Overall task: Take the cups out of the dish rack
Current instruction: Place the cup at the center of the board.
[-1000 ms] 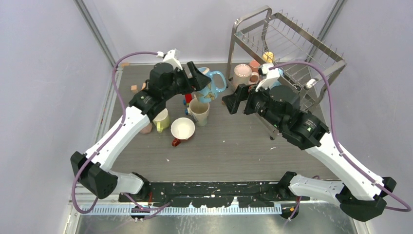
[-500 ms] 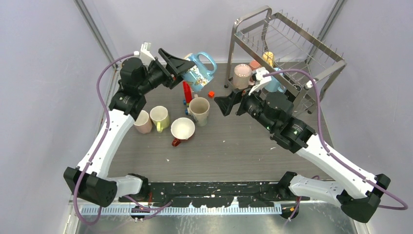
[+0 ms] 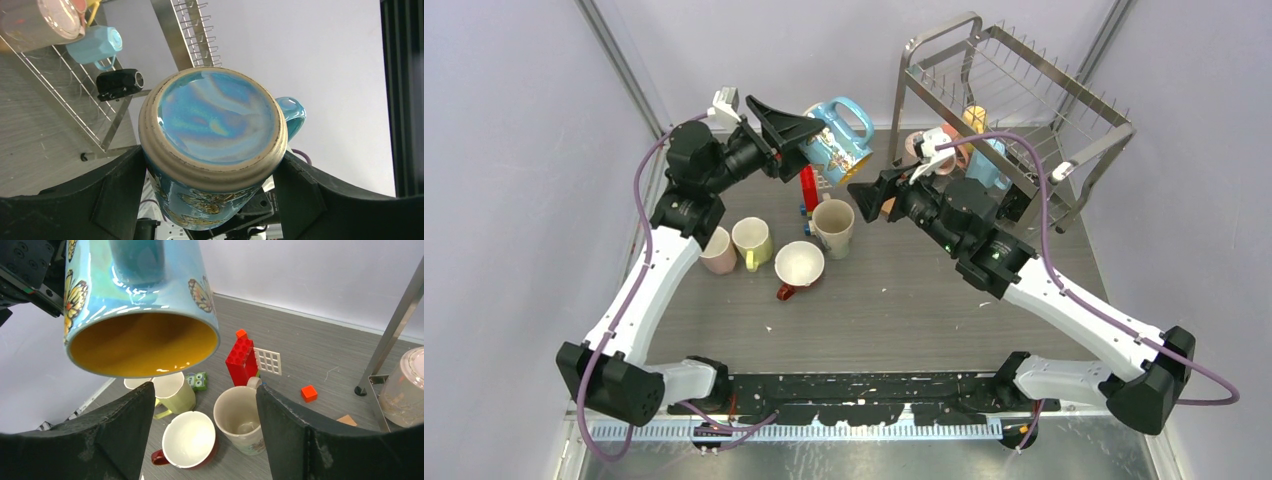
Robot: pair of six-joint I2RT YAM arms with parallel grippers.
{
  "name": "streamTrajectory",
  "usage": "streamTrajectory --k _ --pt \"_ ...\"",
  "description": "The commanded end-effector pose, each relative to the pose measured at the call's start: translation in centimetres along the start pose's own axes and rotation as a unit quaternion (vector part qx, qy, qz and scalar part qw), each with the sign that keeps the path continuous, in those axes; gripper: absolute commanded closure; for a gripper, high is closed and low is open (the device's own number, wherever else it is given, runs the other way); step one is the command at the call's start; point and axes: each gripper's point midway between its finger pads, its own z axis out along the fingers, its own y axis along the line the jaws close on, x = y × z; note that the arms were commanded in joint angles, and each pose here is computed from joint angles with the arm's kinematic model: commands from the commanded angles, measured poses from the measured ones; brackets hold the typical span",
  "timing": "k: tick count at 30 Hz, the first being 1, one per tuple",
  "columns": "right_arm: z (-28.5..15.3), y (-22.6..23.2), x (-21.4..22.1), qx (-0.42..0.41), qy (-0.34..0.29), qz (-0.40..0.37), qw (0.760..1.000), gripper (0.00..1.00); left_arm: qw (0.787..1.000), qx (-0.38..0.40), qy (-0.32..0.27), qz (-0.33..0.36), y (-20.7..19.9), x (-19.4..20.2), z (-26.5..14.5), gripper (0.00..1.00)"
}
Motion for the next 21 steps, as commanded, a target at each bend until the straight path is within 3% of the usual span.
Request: streamTrajectory --k 1,21 --pt "0.1 1.9 -6.0 -0.036 -0.086 -0.003 0.996 0.25 0.991 0.127 -0.004 0.048 -8.5 0.6 -3.2 1.0" --pt "0.9 4.1 -10.0 -0.085 -0.153 0.041 0.984 0.39 0.986 0.169 0.012 -0.003 -10.2 1.4 -4.5 1.0"
